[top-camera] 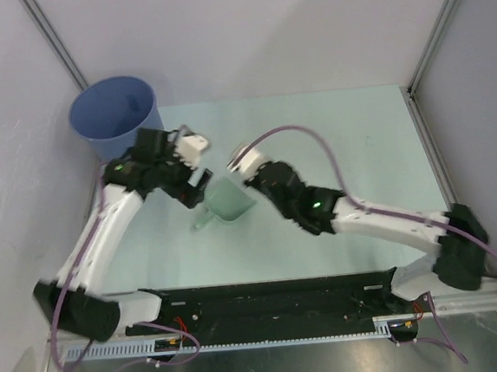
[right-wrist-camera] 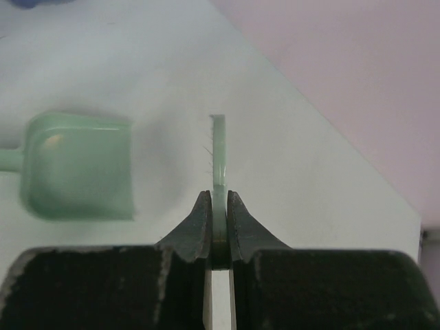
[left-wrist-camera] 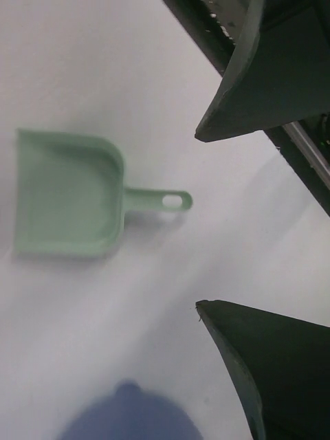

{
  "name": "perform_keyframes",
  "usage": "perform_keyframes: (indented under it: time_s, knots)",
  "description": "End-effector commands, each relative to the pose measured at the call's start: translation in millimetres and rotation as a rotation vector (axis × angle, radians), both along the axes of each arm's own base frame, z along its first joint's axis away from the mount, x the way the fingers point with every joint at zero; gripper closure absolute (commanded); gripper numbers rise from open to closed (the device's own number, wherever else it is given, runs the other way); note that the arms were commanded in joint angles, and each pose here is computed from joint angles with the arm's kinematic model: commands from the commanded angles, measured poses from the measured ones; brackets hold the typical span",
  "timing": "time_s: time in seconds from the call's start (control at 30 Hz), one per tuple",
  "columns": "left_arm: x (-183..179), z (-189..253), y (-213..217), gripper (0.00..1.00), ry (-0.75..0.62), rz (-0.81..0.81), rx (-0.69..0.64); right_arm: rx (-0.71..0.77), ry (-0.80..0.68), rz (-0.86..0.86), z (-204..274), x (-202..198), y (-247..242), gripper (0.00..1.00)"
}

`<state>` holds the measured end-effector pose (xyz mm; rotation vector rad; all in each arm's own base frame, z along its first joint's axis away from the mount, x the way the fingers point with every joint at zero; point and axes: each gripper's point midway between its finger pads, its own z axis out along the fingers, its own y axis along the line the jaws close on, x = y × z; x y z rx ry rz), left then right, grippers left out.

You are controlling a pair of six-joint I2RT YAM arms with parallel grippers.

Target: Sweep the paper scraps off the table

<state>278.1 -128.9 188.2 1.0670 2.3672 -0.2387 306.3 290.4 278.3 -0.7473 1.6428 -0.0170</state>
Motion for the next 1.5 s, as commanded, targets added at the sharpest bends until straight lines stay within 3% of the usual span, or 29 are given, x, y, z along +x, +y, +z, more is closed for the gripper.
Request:
perform_keyframes:
  time_s: [0.0,0.13,0.3,0.33,0.37,0.43,0.53,0.63,0.67,0.77,0.87,1.03,1.17,1.33,1.4,1.43,1.47]
  knots:
    - [-13,60,29,0.0,-0.145,0.174,-0.17,-0.103,-0.177,0.128,-12,-14,78,1.0]
    - [-28,56,60,0.0,-0.211,0.269,-0.098,-0.238,-0.175,0.211,-48,-32,122,1.0]
    - [-34,45,78,0.0,-0.218,0.317,-0.046,-0.391,-0.16,0.231,-92,-38,141,1.0]
    - [-35,44,79,0.0,-0.219,0.314,-0.042,-0.408,-0.147,0.246,-97,-44,144,0.92]
    - [-34,44,80,0.0,-0.222,0.315,-0.038,-0.403,-0.141,0.269,-95,-49,151,0.51]
    - [-33,44,81,0.0,-0.226,0.316,-0.033,-0.421,-0.122,0.326,-96,-70,159,0.01]
    - [-30,44,83,0.0,-0.221,0.331,-0.026,-0.382,-0.083,0.456,-76,-108,167,0.0]
    - [-27,44,85,0.0,-0.218,0.343,-0.019,-0.269,0.034,0.716,-49,-172,177,0.0]
    - [-27,44,85,0.0,-0.218,0.344,-0.02,-0.207,0.118,0.89,-45,-204,182,0.0]
    - [-24,44,82,0.0,-0.217,0.331,-0.032,-0.118,0.304,1.202,-28,-253,160,0.0]
    - [-24,39,76,0.0,-0.21,0.296,-0.051,-0.098,0.516,1.403,-34,-277,127,0.0]
    - [-17,25,71,0.0,-0.235,0.243,-0.057,-0.13,0.848,1.21,-82,-214,71,0.0]
    - [-8,8,69,0.0,-0.26,0.209,-0.049,0.0,1.032,0.949,-101,-154,39,0.0]
    - [2,-23,66,0.0,-0.303,0.144,-0.04,0.254,1.068,0.362,-125,-30,-26,0.0]
    - [3,-43,68,0.0,-0.308,0.159,-0.036,0.325,1.071,0.19,-138,-6,-54,0.0]
    - [15,-38,68,0.0,-0.382,0.174,-0.051,0.365,1.019,0.12,-137,12,-65,0.0]
    - [19,-42,68,0.0,-0.403,0.186,-0.06,0.387,0.966,-0.071,-145,37,-97,0.0]
